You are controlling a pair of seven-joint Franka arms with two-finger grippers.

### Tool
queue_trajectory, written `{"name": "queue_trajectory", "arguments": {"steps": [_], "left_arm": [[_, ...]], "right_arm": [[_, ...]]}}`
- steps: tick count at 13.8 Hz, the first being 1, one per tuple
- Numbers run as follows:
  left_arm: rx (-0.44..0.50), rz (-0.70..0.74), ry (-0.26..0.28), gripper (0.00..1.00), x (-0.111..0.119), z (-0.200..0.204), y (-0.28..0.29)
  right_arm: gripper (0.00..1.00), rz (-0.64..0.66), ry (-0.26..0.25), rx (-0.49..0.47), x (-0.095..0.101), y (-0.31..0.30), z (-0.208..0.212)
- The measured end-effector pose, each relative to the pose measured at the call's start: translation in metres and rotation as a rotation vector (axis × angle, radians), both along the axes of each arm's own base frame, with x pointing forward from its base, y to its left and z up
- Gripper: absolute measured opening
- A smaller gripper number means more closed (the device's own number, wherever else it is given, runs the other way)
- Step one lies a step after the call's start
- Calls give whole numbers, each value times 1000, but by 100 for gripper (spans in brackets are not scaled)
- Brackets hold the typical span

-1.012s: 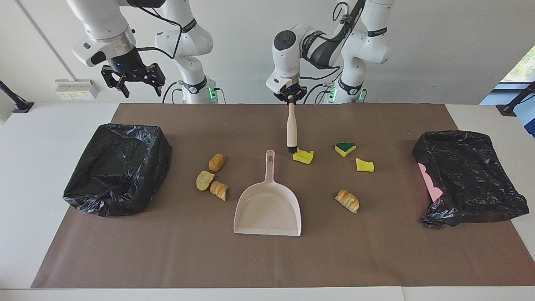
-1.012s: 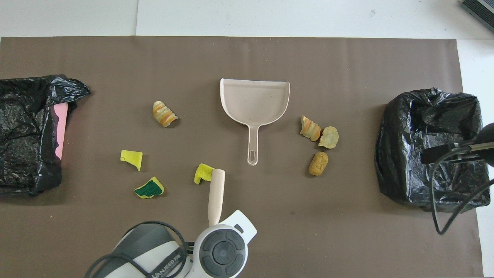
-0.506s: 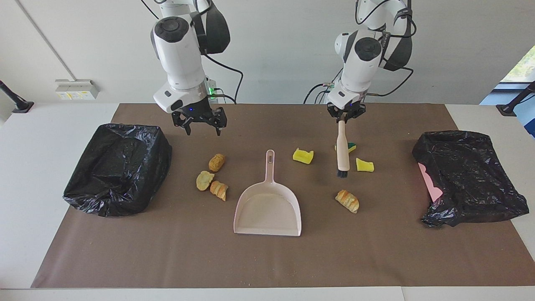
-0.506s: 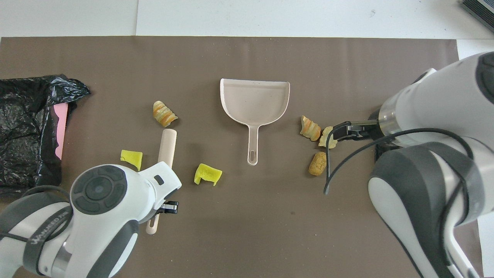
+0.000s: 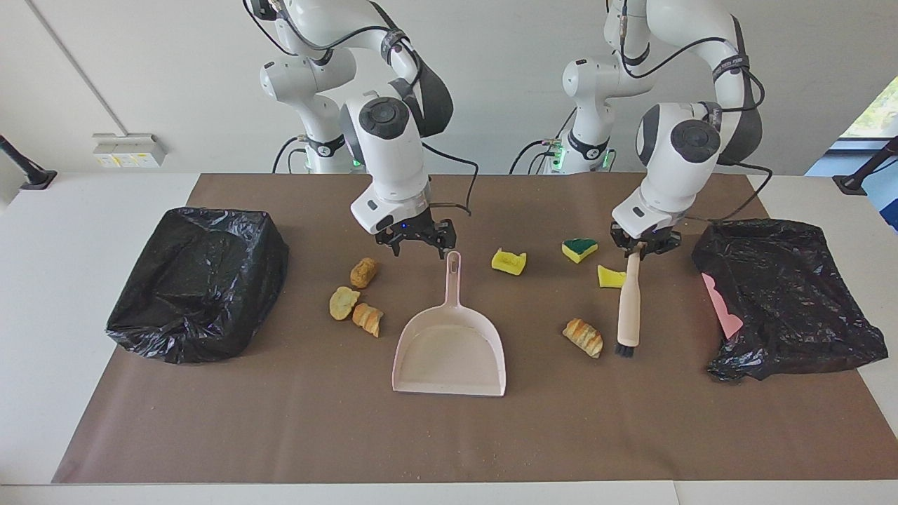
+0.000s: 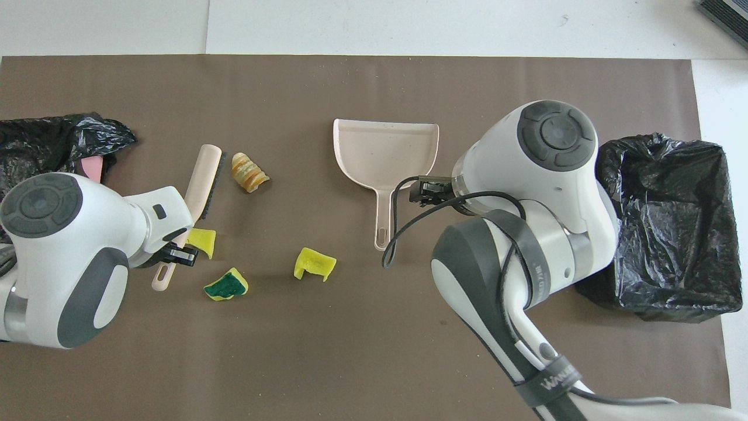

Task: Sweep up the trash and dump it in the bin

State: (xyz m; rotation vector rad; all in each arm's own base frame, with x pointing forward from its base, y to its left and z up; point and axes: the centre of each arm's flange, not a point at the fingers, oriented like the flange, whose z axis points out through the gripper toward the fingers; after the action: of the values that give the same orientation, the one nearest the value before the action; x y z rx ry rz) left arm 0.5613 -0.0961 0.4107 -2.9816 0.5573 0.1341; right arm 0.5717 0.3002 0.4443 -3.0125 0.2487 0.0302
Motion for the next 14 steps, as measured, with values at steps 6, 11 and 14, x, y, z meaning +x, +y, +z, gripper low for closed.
{"name": "queue_trajectory", "arguments": {"steps": [6, 11, 14], "left_arm": [[28, -104, -4, 26, 60, -27, 9], [18, -228, 19, 26, 58, -33, 4], [5, -391, 47, 26, 53, -43, -4]], "right_arm": [[100, 65, 28, -23, -7, 54, -79], [96, 94, 35, -56, -12, 61, -94], [76, 120, 16, -94, -12, 60, -96]]}}
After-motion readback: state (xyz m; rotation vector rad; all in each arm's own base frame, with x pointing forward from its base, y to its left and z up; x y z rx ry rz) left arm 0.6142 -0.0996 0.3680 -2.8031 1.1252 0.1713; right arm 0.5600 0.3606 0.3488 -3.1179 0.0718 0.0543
